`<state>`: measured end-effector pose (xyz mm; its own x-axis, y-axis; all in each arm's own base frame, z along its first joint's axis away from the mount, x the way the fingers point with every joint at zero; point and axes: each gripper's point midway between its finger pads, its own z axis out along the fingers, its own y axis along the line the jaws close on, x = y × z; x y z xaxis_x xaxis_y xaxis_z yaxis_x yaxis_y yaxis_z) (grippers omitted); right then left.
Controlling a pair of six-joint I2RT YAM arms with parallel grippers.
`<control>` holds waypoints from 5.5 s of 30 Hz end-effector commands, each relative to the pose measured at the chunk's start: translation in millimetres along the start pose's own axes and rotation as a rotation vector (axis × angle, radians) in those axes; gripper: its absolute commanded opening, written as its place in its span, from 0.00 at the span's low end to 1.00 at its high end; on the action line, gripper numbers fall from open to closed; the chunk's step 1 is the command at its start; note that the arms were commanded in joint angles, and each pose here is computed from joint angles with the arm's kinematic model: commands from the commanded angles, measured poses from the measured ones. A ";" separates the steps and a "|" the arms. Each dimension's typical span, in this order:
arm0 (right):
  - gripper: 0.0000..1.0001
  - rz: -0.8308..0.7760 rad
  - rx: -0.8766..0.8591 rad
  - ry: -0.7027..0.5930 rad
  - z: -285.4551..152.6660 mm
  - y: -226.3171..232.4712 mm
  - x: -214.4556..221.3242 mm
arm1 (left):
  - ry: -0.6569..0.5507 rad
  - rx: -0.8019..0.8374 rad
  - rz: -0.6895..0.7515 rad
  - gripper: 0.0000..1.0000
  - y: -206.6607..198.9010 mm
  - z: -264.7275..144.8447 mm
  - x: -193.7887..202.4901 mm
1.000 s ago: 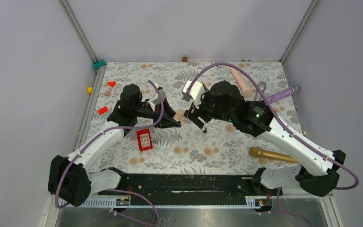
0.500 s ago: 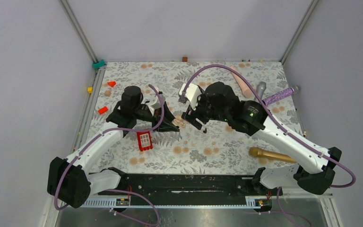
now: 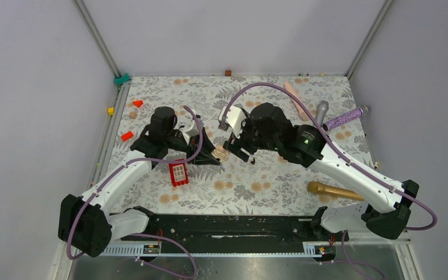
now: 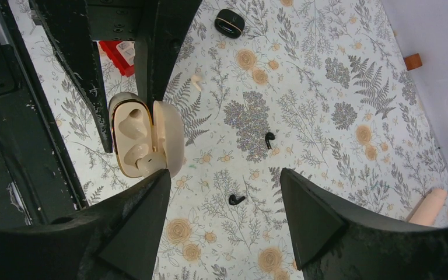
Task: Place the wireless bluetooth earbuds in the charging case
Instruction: Adjust the right earbud in the right side groove of the charging case, then adjust the left earbud at the center of the board.
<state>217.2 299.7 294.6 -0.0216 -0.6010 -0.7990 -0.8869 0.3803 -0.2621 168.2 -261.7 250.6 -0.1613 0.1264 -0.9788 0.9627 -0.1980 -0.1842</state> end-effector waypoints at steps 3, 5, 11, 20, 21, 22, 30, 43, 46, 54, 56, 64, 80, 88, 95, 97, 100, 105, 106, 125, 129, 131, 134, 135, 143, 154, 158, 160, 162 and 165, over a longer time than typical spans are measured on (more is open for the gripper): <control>0.76 -0.010 -0.023 -0.013 7.7 2.2 -2.3 | -0.031 0.064 0.119 0.00 -15.0 -1.2 -24.8; 0.76 -0.009 -0.033 -0.010 9.6 4.1 -1.3 | -0.032 0.067 0.122 0.00 -15.7 -1.3 -25.1; 0.76 -0.017 -0.050 -0.015 11.7 7.3 -0.5 | -0.034 0.080 0.119 0.00 -17.9 -1.2 -24.7; 0.76 -0.029 0.026 -0.045 -2.2 -7.0 -8.2 | -0.032 0.073 0.115 0.00 -16.7 -1.0 -23.3; 0.76 -0.027 0.030 -0.055 -5.5 -7.7 -10.4 | -0.032 0.072 0.115 0.00 -16.4 -1.0 -23.2; 0.76 -0.025 0.031 -0.064 -9.3 -7.7 -12.3 | -0.032 0.074 0.115 0.00 -16.3 -0.9 -23.1; 0.76 -0.019 -0.020 -0.050 -1.4 1.6 -9.0 | -0.034 0.078 0.115 0.00 -17.3 -1.2 -24.5; 0.96 0.044 -0.011 -0.086 -11.4 -5.9 -14.9 | 0.002 0.004 0.169 0.00 -13.0 -14.2 -31.0; 0.99 0.131 -0.007 -0.109 -11.1 -19.7 -17.1 | -0.016 -0.043 0.172 0.00 -8.4 -31.9 -38.8; 0.99 0.215 -0.055 0.021 39.1 -43.0 14.8 | 0.067 -0.263 0.218 0.00 -3.0 -76.4 -24.0; 0.99 0.214 -0.079 0.073 62.1 -42.0 26.9 | 0.089 -0.305 0.209 0.00 -1.7 -83.7 -14.2; 0.99 0.379 -0.292 0.312 166.7 -20.2 58.1 | 0.071 -0.402 0.246 0.00 -12.8 -104.5 2.9; 0.96 0.745 -0.589 0.511 252.1 69.4 81.3 | 0.059 -0.469 0.322 0.00 -23.0 -114.8 1.2; 0.94 0.781 -0.569 0.553 268.5 76.2 100.6 | 0.042 -0.479 0.338 0.00 -26.8 -116.7 -0.7; 0.93 0.788 -0.592 0.544 272.4 79.2 98.5 | 0.032 -0.486 0.339 0.00 -26.7 -118.4 -0.4; 0.91 0.793 -0.629 0.529 266.7 82.1 90.3 | 0.033 -0.489 0.340 0.00 -26.3 -118.9 0.5; 0.89 0.785 -0.677 0.496 255.0 83.2 74.8 | 0.031 -0.490 0.341 0.00 -26.1 -119.2 0.4; 0.88 0.727 -0.651 0.431 246.8 70.7 55.3 | 0.028 -0.489 0.339 0.00 -25.5 -119.4 1.6; 0.89 0.718 -0.631 0.426 248.5 67.5 55.2 | 0.029 -0.491 0.340 0.00 -25.4 -119.7 1.5; 0.89 0.755 -0.447 0.530 294.8 57.2 109.8 | 0.033 -0.478 0.344 0.00 -26.6 -120.0 6.4; 0.88 0.764 -0.457 0.553 290.7 61.0 113.9 | 0.035 -0.473 0.354 0.00 -28.1 -119.4 6.7; 0.87 0.774 -0.469 0.566 283.7 65.1 114.3 | 0.035 -0.473 0.353 0.00 -28.1 -119.6 6.7; 0.87 0.780 -0.484 0.566 272.1 71.1 111.1 | 0.034 -0.473 0.353 0.00 -27.7 -119.7 7.1; 0.87 0.779 -0.485 0.566 268.6 73.4 111.2 | 0.034 -0.473 0.353 0.00 -27.7 -119.7 7.1; 0.86 0.777 -0.516 0.553 253.6 98.5 109.1 | 0.037 -0.471 0.366 0.00 -31.3 -118.7 6.4; 0.84 0.672 -0.498 0.508 247.2 89.6 91.0 | 0.033 -0.477 0.376 0.00 -34.4 -118.9 4.7; 0.83 0.612 -0.456 0.441 231.8 74.2 71.5 | 0.032 -0.477 0.374 0.00 -33.8 -119.2 5.1; 0.83 0.580 -0.412 0.402 228.2 63.8 62.9 | 0.030 -0.477 0.372 0.00 -33.9 -119.1 5.1; 0.84 0.559 -0.373 0.387 230.7 55.4 62.2 | 0.030 -0.477 0.375 0.00 -33.8 -119.1 4.6; 0.84 0.559 -0.354 0.410 238.7 54.3 70.6 | 0.029 -0.476 0.373 0.00 -33.9 -119.1 4.6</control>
<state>260.5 444.3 71.9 -0.6600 -0.6392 -0.3946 -0.7466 0.4998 0.4392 158.4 -135.5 240.6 0.1112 0.2039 -0.9727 0.9590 0.2347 0.1588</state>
